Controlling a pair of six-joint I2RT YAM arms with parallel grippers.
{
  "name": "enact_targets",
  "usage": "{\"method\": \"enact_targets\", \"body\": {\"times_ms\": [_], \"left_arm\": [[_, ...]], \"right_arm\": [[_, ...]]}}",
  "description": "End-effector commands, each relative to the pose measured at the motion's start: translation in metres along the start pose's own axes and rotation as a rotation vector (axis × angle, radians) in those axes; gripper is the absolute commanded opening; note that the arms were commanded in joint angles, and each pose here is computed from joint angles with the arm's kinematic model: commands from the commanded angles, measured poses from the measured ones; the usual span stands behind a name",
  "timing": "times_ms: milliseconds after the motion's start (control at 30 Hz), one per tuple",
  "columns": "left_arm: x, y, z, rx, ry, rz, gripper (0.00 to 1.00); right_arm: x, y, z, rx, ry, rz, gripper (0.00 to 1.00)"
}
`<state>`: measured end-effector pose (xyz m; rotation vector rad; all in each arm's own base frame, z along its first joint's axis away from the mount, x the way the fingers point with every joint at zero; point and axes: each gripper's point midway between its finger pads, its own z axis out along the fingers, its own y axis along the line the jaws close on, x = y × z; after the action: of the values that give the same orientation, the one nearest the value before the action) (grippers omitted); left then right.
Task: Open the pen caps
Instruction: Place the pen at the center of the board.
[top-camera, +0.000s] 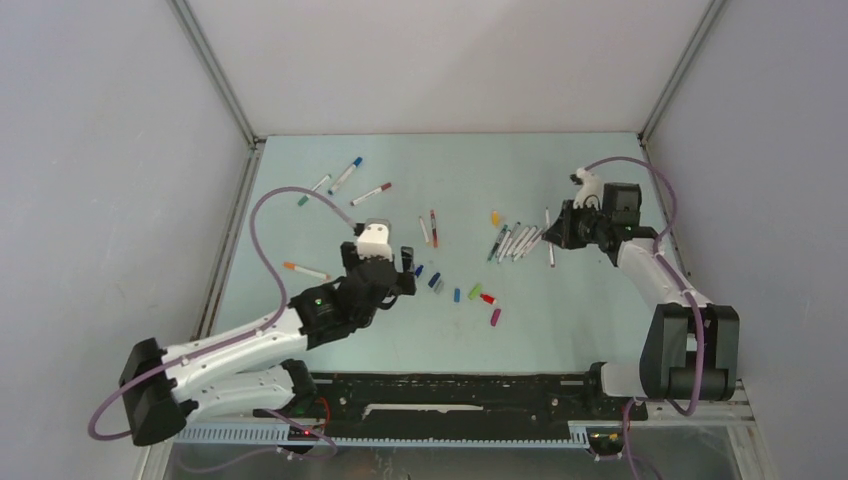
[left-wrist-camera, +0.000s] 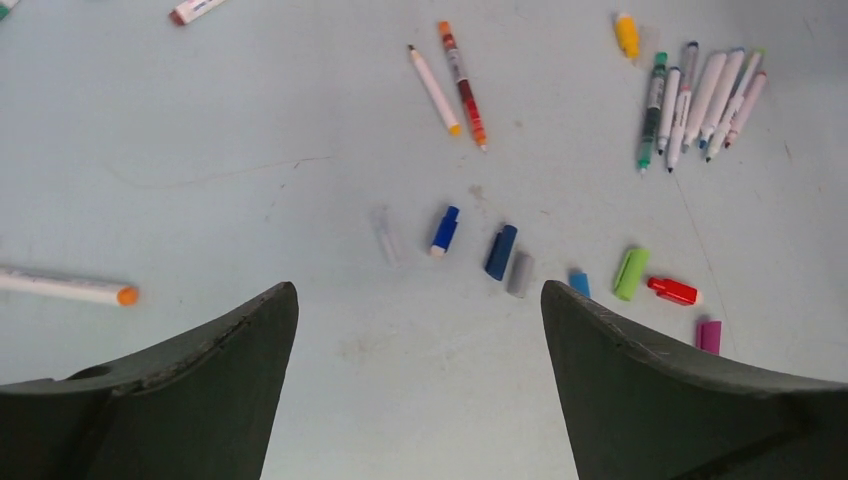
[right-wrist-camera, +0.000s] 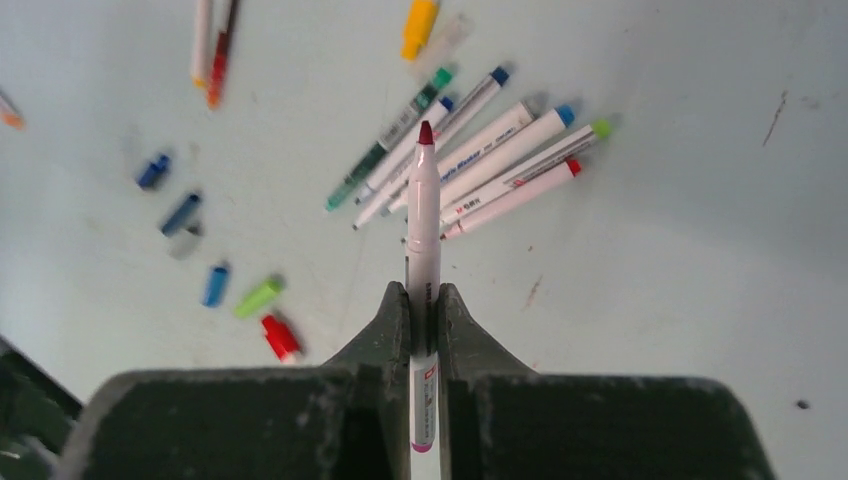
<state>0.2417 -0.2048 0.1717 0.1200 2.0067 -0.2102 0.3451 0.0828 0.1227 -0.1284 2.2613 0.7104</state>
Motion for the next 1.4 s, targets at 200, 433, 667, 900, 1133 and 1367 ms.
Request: {"method": "enact_targets", "body": {"times_ms": [200,433,667,900,1133,1367], "left_arm": [[-0.001,0.051,-0.018,-0.015,-0.114,-0.298,0.97],[0.013,0.065,-0.014,0.026,-0.125,-0.476,0.99],[0.017,0.069,-0.013,0.014,-0.099,-0.475,0.99],[0.020,0.069,-0.012,0.015,-0.088,-0.482,0.99],[0.020,0.069,-0.011,0.024,-0.088,-0.494,0.99],[0.020,0.064,-0.009,0.052,-0.078,-0.513,0.99]], "right_arm": [[0.040,0.015,-0.025,-0.197,0.196,-1.190,0.00],[0.084,-0.016,-0.017,-0.413,0.394,-1.711,0.00],[0.086,-0.024,0.019,-0.408,0.483,-1.893,0.03],[0.083,-0.040,0.041,-0.344,0.582,-1.987,0.11],[0.069,-0.036,0.048,-0.263,0.526,-1.950,0.30],[0.048,-0.020,0.039,-0.165,0.424,-1.848,0.34]]}}
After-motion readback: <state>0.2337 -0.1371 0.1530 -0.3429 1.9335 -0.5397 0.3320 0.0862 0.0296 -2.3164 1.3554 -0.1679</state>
